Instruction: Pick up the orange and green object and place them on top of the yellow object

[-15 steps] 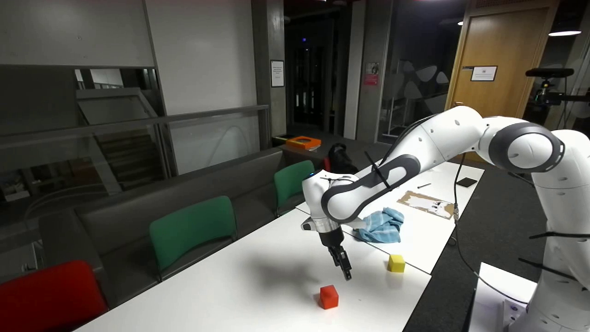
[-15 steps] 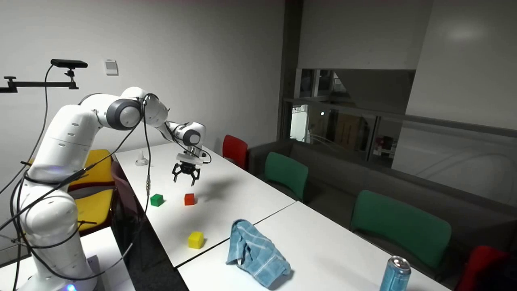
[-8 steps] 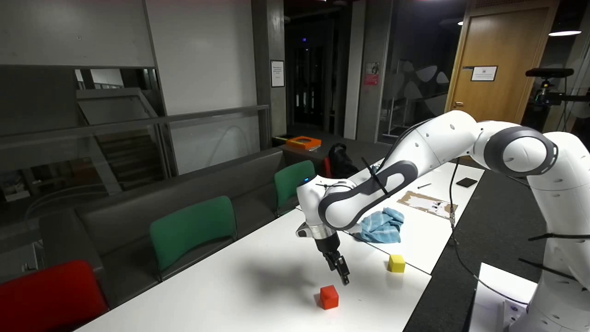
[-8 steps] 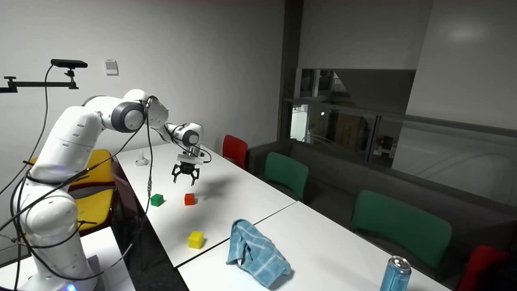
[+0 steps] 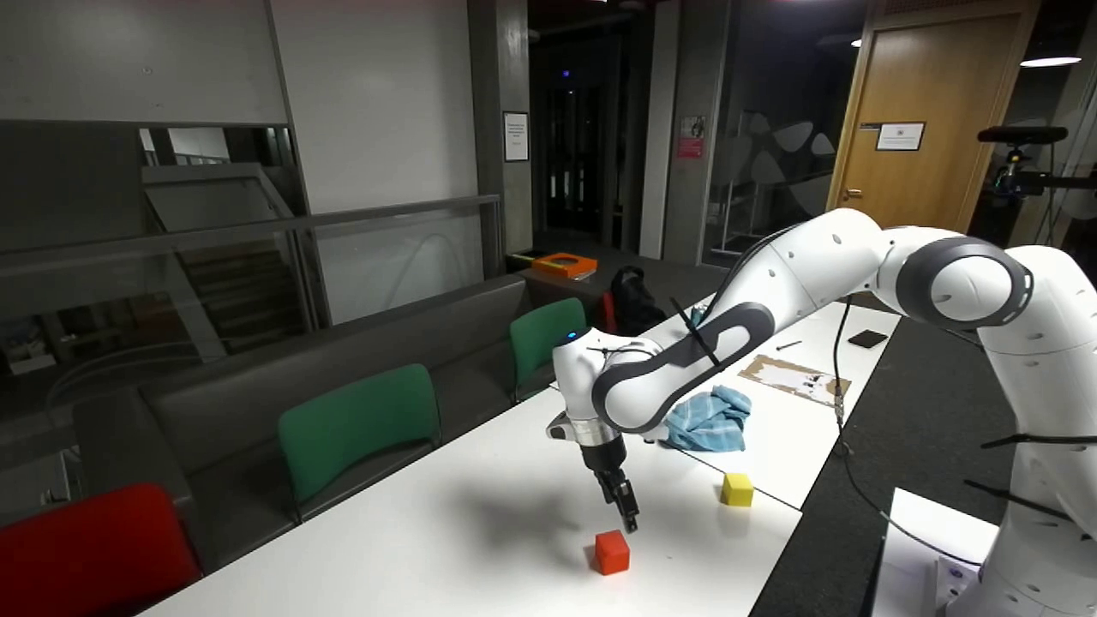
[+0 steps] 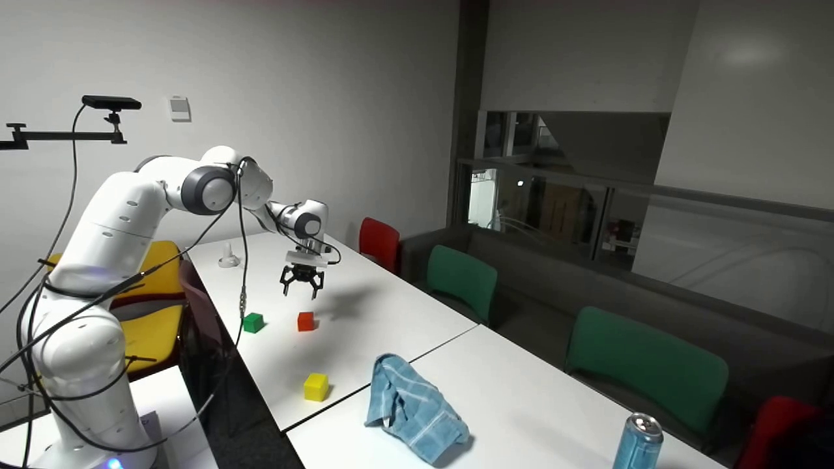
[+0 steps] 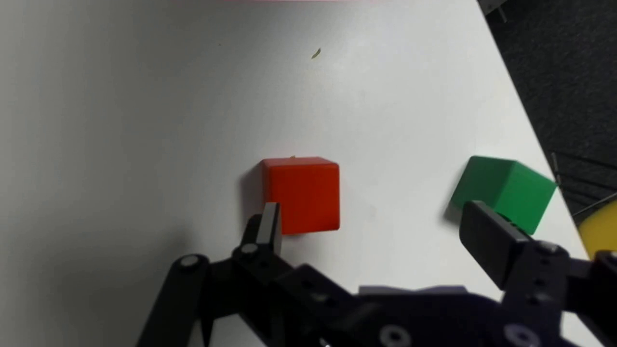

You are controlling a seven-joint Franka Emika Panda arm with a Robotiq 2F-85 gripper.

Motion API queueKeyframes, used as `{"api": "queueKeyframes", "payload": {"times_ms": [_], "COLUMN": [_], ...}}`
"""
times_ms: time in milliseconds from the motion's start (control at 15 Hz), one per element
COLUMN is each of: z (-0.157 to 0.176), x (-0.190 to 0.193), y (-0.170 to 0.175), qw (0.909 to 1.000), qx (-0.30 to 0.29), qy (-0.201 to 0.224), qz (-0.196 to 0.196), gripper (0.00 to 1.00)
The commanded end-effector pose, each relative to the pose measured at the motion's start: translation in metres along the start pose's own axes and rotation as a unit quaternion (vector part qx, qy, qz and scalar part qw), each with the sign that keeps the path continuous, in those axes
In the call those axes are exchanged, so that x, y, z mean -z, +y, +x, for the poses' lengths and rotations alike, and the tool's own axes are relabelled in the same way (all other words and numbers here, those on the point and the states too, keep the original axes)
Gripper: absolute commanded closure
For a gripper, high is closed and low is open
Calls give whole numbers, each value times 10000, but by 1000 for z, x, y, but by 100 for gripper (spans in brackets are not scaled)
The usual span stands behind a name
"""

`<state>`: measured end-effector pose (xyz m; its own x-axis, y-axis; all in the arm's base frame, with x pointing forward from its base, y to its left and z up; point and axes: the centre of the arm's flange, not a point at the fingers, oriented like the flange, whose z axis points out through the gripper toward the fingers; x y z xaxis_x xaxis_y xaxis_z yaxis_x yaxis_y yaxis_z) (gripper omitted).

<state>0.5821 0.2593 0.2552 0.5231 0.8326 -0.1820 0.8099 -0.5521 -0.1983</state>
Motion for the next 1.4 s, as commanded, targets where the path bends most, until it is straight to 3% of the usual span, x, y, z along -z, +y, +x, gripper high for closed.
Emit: {"api": "queueKeyframes", "payload": {"times_ms": [0, 467, 1333], "z": [6, 12, 23], "x": [-19, -64, -85], "y": [7, 6, -9], "qw": [9975, 9916, 9933], "qx": [-359, -310, -98], "qy": [303, -71, -92], "qz": [-525, -1252, -1151], "gripper": [0, 0, 0]}}
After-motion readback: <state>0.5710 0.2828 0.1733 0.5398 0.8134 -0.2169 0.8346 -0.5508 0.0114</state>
